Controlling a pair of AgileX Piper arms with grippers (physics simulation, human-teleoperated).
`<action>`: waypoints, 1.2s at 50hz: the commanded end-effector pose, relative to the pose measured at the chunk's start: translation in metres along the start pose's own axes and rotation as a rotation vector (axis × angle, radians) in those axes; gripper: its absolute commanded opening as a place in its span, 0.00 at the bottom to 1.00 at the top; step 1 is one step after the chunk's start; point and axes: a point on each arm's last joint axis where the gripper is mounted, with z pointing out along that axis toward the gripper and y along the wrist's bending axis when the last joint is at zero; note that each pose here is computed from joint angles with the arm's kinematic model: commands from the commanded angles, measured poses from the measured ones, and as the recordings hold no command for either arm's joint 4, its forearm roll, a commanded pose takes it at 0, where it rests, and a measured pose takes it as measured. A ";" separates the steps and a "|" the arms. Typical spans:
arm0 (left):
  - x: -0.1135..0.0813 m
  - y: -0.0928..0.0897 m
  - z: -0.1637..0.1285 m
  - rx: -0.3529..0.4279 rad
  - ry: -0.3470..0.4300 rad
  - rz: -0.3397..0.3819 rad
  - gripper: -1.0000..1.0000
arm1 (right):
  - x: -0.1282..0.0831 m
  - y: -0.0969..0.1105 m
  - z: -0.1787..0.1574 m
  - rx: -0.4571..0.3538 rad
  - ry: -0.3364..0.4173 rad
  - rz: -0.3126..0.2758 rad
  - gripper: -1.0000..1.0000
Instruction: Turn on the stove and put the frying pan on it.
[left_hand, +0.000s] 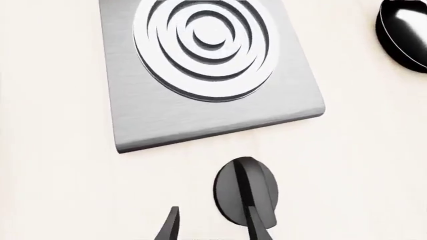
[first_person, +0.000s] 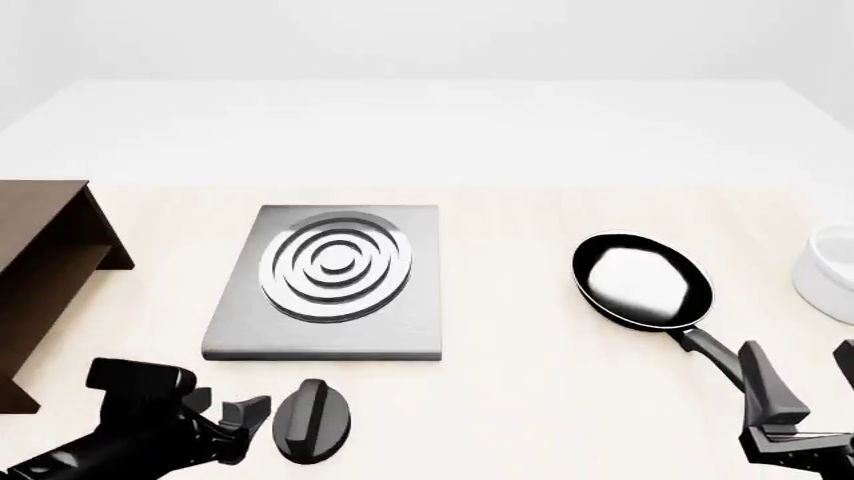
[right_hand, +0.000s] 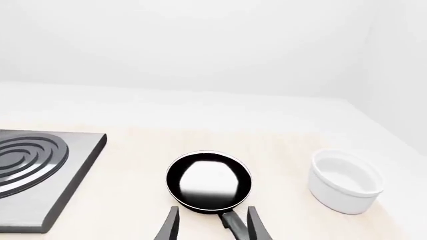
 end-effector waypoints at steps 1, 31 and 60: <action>0.012 0.001 0.012 0.003 0.037 -0.006 1.00 | 0.000 0.000 0.002 -0.002 0.003 -0.002 1.00; 0.046 -0.030 0.043 0.149 0.142 -0.115 1.00 | 0.000 -0.001 0.004 0.007 0.011 -0.009 1.00; 0.027 -0.055 -0.019 0.402 0.046 -0.217 1.00 | 0.002 0.000 0.006 0.001 0.028 -0.019 1.00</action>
